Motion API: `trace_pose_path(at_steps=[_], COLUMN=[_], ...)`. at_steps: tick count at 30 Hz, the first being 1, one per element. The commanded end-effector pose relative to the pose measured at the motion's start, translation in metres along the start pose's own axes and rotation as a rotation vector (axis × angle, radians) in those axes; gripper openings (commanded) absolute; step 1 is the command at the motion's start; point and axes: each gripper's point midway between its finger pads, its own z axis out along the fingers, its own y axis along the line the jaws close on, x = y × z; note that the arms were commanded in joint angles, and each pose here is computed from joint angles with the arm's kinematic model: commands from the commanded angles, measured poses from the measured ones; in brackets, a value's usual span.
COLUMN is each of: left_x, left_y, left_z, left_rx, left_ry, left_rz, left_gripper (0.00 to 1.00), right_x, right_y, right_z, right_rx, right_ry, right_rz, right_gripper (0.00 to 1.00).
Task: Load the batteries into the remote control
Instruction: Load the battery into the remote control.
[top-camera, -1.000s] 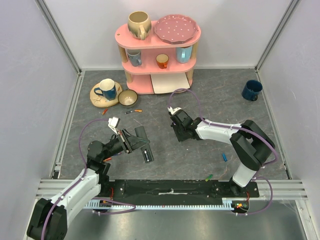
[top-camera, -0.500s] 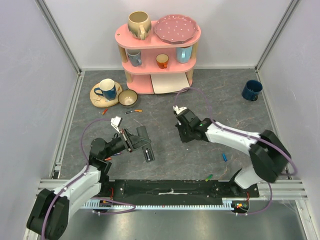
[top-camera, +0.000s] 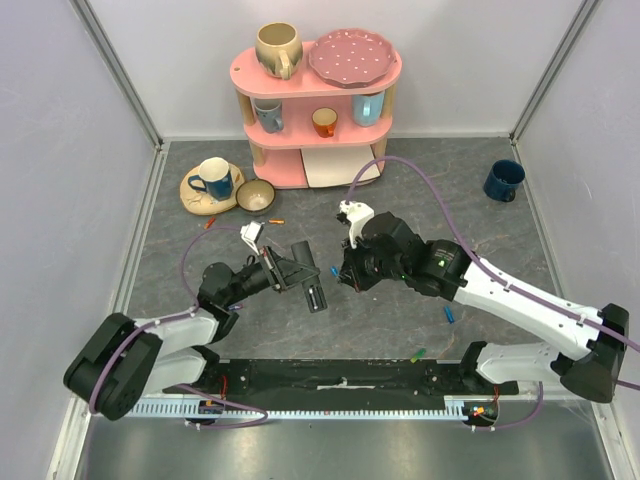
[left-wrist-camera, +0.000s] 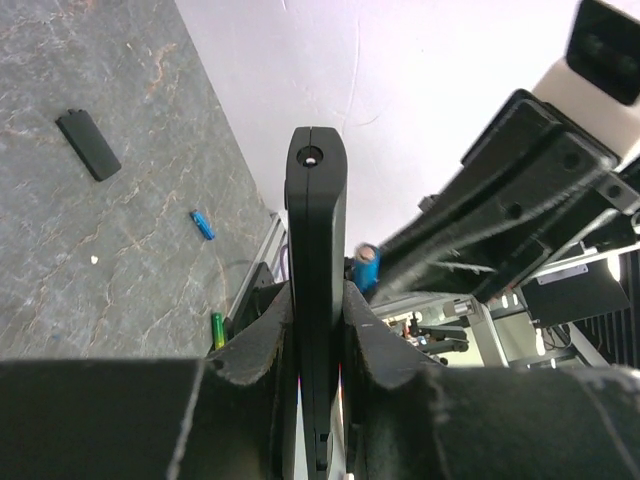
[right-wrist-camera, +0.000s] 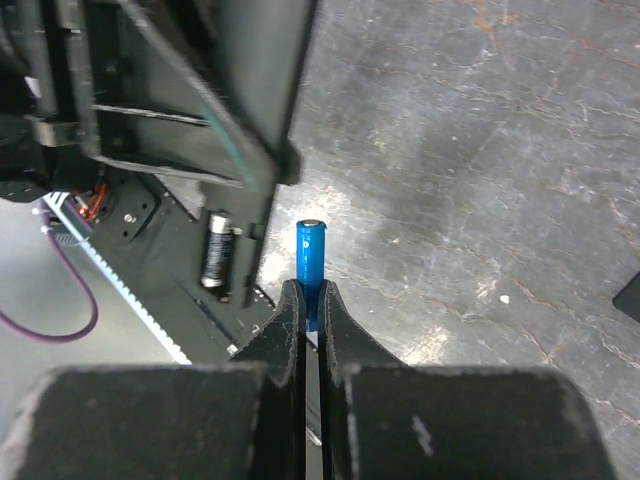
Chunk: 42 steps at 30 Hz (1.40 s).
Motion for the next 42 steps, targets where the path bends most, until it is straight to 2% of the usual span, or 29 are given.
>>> trace_pose_path(at_steps=[1,9,18,32,42], left_x=[-0.019,-0.02,-0.019,-0.016,-0.012], left_y=[-0.036,-0.024,-0.004,-0.004,-0.006], left_z=[0.015,0.027,0.032,0.034,0.029], left_rx=[0.133,0.05,-0.025,0.007,0.034], left_ry=[-0.071,-0.105,-0.118,-0.112,-0.108], left_rz=[0.069,0.079,0.024,-0.006,-0.009], left_gripper=[0.02,0.02,0.02,0.02,0.02], right_x=[-0.003,0.012,0.012,0.039,0.042], right_y=[0.012,0.028,0.037,0.023,0.019], right_z=[-0.009,-0.005,-0.002,0.013,0.019], right_rx=[0.004,-0.055,-0.072,-0.019,0.006], right_ry=[0.06,0.129,0.13,0.211,0.223], right_rz=[-0.001,0.069,0.111,0.121,0.123], right_gripper=[0.0,0.0,0.0,0.0,0.0])
